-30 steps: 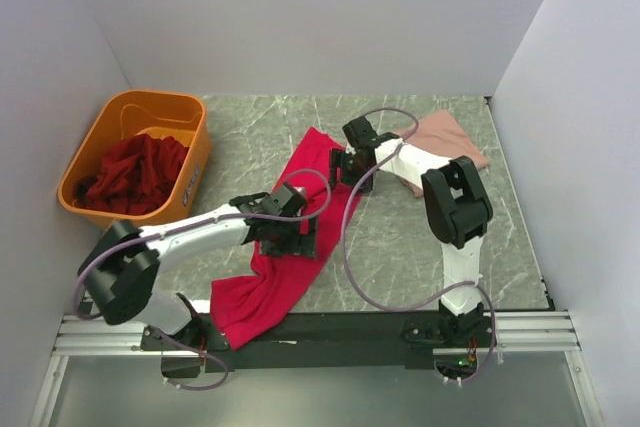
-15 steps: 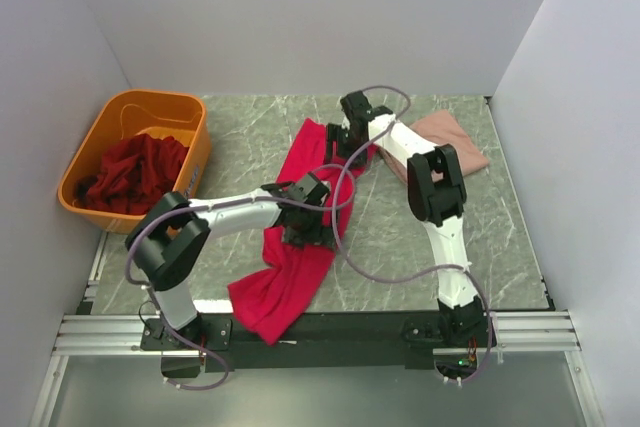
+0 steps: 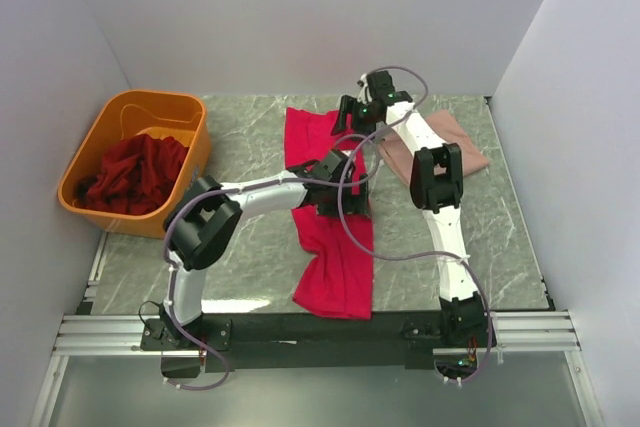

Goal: Fold and stack the t-shirts
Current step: Fold the tshirt

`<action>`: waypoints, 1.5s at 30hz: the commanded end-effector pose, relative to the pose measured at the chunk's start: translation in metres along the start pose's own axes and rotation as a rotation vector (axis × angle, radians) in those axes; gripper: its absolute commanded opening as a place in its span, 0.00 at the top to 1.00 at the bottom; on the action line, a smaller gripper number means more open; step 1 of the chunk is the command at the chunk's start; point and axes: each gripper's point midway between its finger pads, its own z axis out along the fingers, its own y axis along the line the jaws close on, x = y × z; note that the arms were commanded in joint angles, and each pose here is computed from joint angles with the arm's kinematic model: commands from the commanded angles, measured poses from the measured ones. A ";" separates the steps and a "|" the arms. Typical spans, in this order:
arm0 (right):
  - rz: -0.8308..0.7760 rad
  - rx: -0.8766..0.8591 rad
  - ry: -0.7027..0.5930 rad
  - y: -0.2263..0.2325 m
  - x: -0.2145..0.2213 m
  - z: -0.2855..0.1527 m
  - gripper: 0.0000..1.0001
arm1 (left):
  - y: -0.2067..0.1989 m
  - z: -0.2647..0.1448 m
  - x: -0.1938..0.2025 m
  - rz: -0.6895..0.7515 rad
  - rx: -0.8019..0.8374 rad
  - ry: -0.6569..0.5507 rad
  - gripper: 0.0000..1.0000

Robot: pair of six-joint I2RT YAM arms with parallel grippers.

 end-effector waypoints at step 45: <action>0.082 -0.009 -0.149 0.021 0.179 -0.191 0.16 | 0.086 -0.131 0.202 -0.240 -0.110 0.208 0.99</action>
